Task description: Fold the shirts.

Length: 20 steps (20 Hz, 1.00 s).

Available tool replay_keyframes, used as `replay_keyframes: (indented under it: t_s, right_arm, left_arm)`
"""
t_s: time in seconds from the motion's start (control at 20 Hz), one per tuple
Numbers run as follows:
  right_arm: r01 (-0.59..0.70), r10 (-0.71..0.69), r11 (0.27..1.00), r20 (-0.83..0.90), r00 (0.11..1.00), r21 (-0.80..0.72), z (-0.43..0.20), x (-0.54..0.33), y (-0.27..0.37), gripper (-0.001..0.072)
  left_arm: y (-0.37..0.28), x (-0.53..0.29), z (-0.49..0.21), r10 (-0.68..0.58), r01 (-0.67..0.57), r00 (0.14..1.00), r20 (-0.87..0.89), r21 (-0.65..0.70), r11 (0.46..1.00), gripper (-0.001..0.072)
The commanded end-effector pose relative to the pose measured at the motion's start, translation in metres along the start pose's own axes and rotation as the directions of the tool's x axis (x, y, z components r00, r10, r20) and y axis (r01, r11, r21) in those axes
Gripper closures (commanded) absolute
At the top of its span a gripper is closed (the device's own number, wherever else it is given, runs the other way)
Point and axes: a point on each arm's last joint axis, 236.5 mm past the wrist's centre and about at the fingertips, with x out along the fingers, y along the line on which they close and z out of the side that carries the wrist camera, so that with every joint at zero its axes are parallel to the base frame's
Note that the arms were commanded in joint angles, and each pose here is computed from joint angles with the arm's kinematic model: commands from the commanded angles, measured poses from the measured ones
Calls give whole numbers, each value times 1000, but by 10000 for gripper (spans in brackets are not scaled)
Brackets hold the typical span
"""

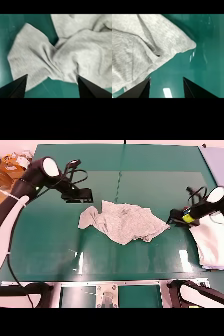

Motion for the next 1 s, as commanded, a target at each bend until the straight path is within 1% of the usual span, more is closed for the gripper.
replay_keyframes:
  t_s: [0.0,0.1,0.15,0.2,0.3,0.5,0.55,0.6,0.65,0.7,0.75,0.8,0.85,0.95]
  right_arm:
    - [-26,27,999,-38,999,41,-15,39,-3,244]
    - [-32,34,998,-48,998,54,-16,51,-3,245]
    - [-45,47,998,-44,998,55,-13,55,-1,245]
    - [-60,62,996,-33,998,59,-8,58,2,246]
    - [-85,86,994,-11,996,62,0,64,7,246]
    - [-76,78,996,-34,996,53,1,79,3,250]
    - [-75,76,996,-33,997,52,2,80,2,290]
    - [-74,75,996,-28,997,51,3,80,2,342]
    - [-74,75,996,-26,997,50,4,79,2,345]
    - [-71,72,996,-23,997,46,6,79,1,344]
    - [-65,66,997,-19,998,41,7,77,0,345]
    - [-60,61,997,-15,998,38,9,76,-1,345]
    - [-61,62,997,-12,998,41,11,75,-2,345]
    - [-59,59,997,-9,998,60,13,72,-9,345]
  left_arm:
    - [12,33,13,-86,87,995,43,-41,995,-12]
    - [-1,60,-2,-188,186,981,-38,-58,981,-12]
    - [-1,70,-12,-210,205,974,-87,-67,976,-12]
    - [-1,77,-20,-219,210,968,-122,-77,975,-12]
    - [-8,86,-30,-225,220,961,-160,-49,974,-12]
    - [-54,97,-47,-253,267,946,-204,43,963,-12]
    - [-65,100,-54,-256,275,941,-223,63,959,-11]
    - [-73,101,-60,-257,282,937,-238,77,956,12]
    - [-77,103,-62,-255,283,936,-243,89,955,125]
    - [-77,104,-60,-250,278,940,-233,96,956,222]
    - [-75,105,-56,-243,269,945,-217,99,958,358]
    - [-69,106,-53,-225,250,953,-205,107,962,573]
    - [-63,107,-51,-202,228,959,-200,118,966,687]
    - [-48,107,-49,-164,192,967,-196,133,972,688]
